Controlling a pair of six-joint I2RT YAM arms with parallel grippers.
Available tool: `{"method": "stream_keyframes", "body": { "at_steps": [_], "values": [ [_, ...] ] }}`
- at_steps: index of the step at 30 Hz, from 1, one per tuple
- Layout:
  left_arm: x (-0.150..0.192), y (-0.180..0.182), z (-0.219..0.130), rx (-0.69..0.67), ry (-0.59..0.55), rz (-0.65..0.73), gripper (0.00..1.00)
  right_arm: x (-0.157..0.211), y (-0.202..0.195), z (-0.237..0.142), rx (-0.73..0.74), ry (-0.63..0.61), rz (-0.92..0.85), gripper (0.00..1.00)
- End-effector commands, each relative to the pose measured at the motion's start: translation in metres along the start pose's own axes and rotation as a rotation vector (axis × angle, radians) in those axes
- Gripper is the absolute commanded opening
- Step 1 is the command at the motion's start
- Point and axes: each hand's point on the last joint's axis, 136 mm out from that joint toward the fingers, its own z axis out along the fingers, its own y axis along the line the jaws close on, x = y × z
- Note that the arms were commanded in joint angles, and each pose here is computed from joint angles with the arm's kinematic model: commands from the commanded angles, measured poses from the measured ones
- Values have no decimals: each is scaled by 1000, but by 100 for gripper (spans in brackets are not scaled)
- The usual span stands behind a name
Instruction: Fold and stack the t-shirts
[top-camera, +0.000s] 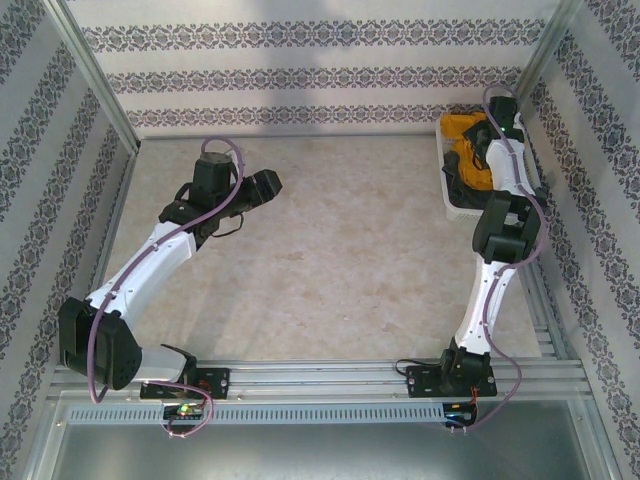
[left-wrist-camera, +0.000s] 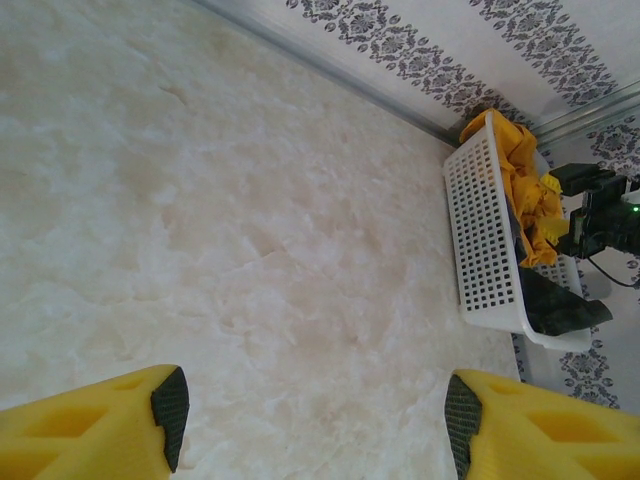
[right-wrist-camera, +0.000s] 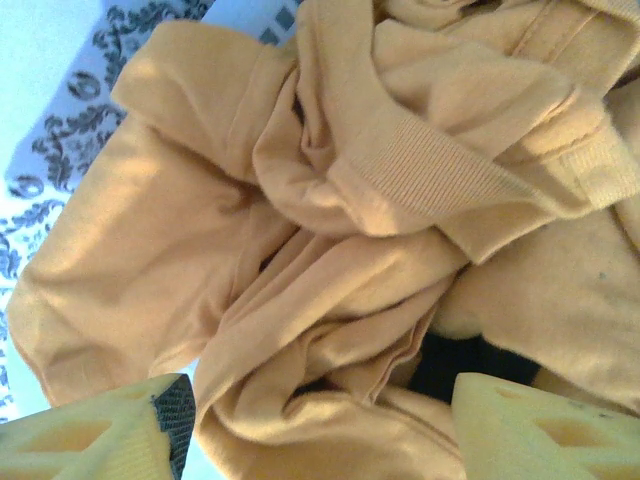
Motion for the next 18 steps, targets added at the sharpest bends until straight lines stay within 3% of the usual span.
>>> {"method": "stream_keyframes", "body": {
  "at_steps": [1, 9, 12, 14, 15, 16, 18],
  "values": [
    [-1, -15, -12, 59, -17, 6, 68, 14, -6, 22, 8, 52, 48, 66],
    [0, -21, -27, 90, -32, 15, 65, 27, 6, 37, -30, 89, 88, 57],
    [0, -22, -30, 94, -37, 14, 62, 35, 5, 40, -35, 117, 113, 41],
    [-1, -24, -33, 99, -42, 15, 60, 37, 3, 38, -34, 129, 130, 22],
    [-2, -25, -35, 99, -46, 18, 59, 36, 3, 34, -30, 123, 137, 7],
    [-2, -25, -36, 98, -47, 21, 58, 30, 4, 26, -35, 96, 144, 0],
    [-4, -26, -38, 96, -52, 25, 57, 19, 10, 6, -56, 25, 151, 0]
  ]
}}
